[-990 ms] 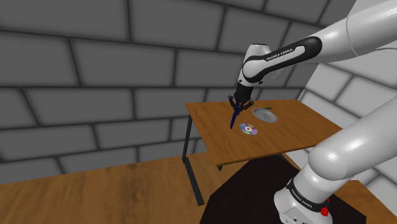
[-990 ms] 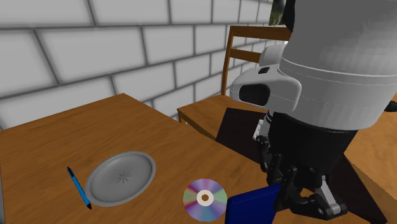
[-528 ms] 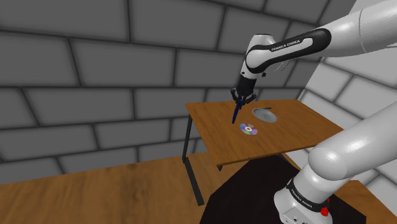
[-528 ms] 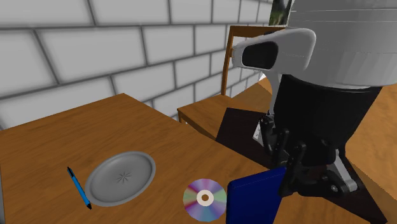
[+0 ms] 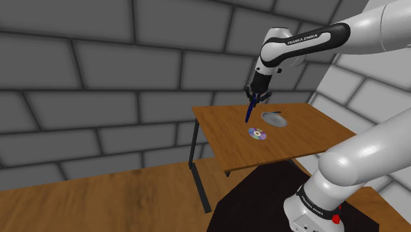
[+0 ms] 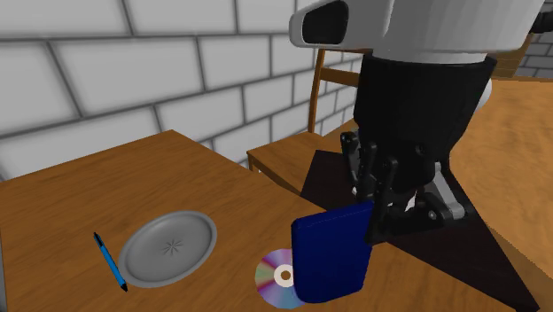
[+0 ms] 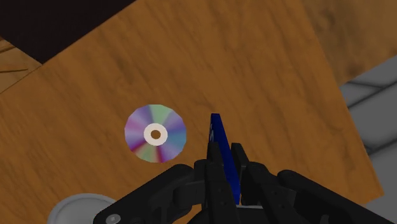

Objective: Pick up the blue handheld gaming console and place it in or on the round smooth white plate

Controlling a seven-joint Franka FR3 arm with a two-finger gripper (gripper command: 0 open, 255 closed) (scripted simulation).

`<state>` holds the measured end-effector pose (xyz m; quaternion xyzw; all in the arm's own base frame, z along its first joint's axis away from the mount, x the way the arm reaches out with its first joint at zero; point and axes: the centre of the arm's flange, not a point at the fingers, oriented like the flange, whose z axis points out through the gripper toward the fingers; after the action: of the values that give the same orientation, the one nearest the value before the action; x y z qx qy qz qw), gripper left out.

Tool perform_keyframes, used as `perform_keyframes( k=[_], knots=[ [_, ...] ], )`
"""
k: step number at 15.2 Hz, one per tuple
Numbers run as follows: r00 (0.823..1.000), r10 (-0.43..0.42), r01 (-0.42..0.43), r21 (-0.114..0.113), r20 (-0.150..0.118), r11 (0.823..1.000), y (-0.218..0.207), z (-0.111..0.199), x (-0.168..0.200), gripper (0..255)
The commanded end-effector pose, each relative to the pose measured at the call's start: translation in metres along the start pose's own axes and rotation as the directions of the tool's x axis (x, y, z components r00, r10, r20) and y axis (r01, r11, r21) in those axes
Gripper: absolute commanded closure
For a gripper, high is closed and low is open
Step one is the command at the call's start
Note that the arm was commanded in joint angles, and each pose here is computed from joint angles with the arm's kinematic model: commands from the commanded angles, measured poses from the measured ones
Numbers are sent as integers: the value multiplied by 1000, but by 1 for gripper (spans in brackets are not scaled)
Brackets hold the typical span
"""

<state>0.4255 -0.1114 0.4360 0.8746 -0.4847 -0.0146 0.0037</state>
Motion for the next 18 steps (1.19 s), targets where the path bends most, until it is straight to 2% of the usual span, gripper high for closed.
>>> perform_keyframes(
  k=[1,18],
  knots=[
    [1000,-1,1,0,0,1000,16,-5,17,255],
    [1000,-1,1,0,0,1000,165,-35,181,255]
  ],
)
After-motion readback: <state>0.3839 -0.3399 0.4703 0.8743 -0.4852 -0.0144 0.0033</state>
